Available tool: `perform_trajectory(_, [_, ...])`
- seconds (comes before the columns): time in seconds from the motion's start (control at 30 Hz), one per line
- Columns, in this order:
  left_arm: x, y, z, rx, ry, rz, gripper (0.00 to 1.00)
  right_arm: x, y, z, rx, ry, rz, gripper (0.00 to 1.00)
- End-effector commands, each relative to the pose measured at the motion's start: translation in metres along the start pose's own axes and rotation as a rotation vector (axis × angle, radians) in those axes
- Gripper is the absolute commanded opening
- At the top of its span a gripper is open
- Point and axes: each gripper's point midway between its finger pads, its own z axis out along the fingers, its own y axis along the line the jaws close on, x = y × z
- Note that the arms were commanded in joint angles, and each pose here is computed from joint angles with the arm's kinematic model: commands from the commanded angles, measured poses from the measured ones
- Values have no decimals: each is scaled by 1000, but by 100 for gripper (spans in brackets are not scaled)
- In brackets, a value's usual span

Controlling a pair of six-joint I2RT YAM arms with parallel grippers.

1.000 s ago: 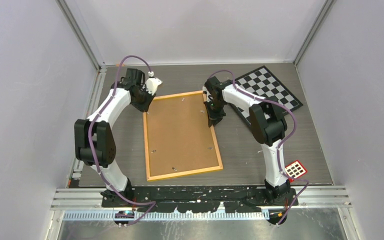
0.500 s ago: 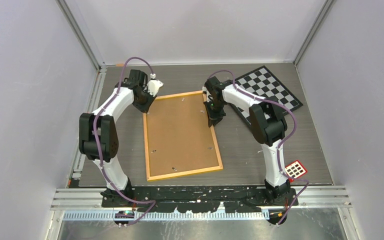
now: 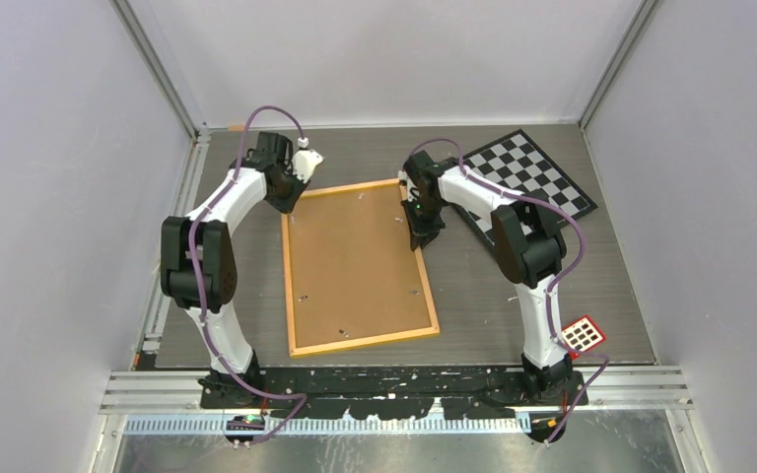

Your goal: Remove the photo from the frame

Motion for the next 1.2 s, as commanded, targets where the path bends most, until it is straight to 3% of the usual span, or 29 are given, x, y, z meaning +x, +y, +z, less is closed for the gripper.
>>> perform_trajectory(0.0, [-24, 8, 2, -24, -82, 1, 0, 29, -10, 14, 31, 112, -42, 1])
perform_trajectory(0.47, [-12, -10, -9, 30, -61, -45, 0, 27, -10, 17, 29, 117, -37, 1])
perform_trajectory(0.73, [-21, -29, -21, 167, -118, -174, 0, 25, -9, 17, 27, 111, -35, 1])
perform_trajectory(1.17, [-15, 4, -21, 0, -84, -200, 0, 25, -7, 16, 21, 107, -27, 1])
